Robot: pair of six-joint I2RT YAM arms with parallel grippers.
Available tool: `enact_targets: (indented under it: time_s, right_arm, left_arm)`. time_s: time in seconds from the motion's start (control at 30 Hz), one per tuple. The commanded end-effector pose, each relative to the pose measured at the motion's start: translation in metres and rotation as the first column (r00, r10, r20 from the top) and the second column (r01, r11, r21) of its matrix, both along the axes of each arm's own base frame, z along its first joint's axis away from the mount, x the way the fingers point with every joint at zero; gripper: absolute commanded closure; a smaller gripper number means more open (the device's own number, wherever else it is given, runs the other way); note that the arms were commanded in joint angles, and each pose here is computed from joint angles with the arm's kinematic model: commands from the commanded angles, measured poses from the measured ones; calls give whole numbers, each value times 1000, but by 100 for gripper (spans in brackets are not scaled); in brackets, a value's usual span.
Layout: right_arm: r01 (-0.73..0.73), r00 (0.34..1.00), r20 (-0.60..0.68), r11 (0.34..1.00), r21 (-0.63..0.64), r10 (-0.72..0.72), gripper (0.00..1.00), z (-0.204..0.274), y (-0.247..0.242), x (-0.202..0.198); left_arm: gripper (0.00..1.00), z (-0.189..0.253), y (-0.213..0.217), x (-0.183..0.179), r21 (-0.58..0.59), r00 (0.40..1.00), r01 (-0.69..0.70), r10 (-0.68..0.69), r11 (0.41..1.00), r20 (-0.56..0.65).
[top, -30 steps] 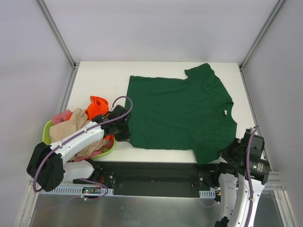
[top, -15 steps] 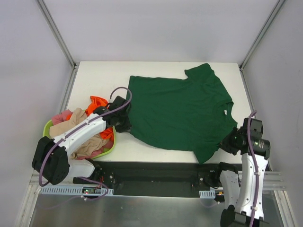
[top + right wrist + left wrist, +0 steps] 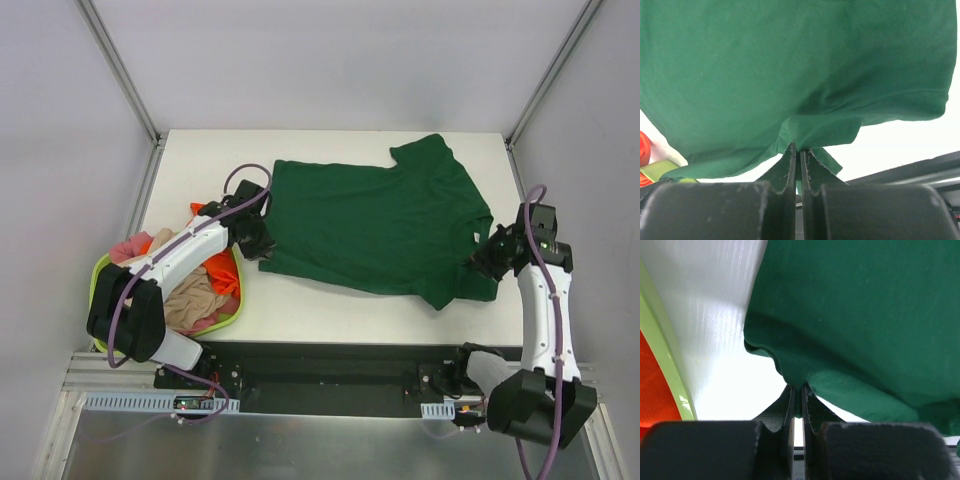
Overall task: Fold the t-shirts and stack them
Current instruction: Fold the flattened tshirt in 1/3 of the way
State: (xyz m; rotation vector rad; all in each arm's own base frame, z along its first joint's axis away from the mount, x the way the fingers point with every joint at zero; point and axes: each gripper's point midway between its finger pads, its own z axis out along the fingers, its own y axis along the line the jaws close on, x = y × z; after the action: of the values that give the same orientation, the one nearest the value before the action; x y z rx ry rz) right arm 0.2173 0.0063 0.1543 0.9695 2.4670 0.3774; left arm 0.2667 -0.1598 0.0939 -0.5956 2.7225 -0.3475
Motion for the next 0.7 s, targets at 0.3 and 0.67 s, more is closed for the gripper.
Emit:
enact_targets:
  time_s: [0.3, 0.67]
  right_arm:
    - [10, 993, 119, 989, -147, 8, 99, 35, -28, 92]
    - [-93, 989, 102, 985, -146, 109, 99, 23, -20, 154]
  left_arm:
    - [100, 1, 6, 42, 22, 998, -64, 64, 998, 12]
    - [100, -12, 13, 65, 26, 991, -133, 133, 991, -23]
